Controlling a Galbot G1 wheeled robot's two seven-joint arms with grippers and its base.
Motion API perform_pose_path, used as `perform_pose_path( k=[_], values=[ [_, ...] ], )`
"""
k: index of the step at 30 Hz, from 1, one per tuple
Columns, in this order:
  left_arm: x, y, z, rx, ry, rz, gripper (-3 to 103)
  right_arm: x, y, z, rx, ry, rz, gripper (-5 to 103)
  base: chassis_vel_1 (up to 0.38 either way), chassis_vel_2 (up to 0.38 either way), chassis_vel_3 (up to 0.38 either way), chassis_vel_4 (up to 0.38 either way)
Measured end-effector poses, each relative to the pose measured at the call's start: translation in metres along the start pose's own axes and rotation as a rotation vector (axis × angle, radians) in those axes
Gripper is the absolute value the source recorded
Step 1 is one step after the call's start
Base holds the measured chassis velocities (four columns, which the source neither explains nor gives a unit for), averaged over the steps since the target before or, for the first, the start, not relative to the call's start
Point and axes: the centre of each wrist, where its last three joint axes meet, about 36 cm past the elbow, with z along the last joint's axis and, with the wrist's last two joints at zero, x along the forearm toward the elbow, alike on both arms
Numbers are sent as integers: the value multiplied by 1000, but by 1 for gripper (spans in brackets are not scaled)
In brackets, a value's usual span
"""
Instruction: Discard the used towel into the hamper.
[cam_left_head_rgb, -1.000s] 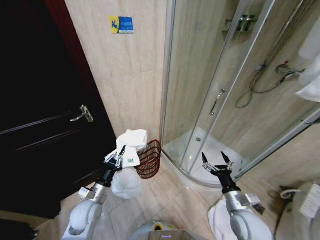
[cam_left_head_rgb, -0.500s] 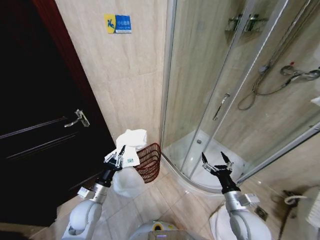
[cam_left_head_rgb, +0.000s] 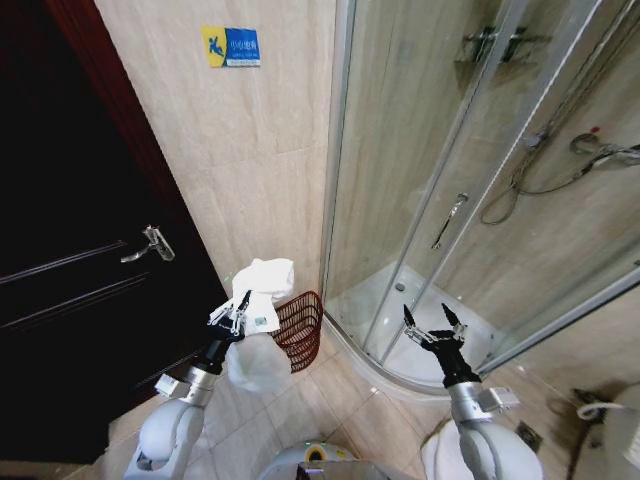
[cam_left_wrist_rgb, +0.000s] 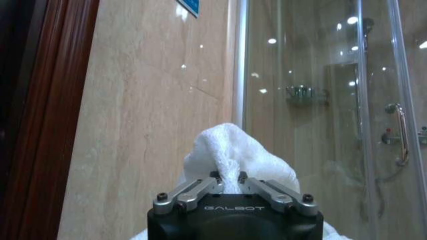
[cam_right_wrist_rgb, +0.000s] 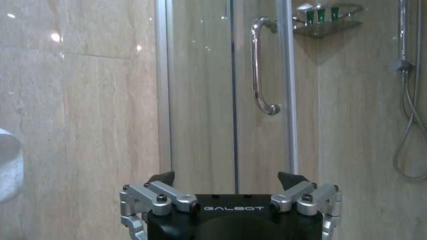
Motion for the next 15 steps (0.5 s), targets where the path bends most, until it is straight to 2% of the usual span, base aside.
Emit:
perform_pose_path(
  k=[15],
  values=[
    [0, 0, 0, 0, 0, 0, 5, 0, 0, 0, 0, 0, 0, 100, 0, 0, 0, 0]
  ],
)
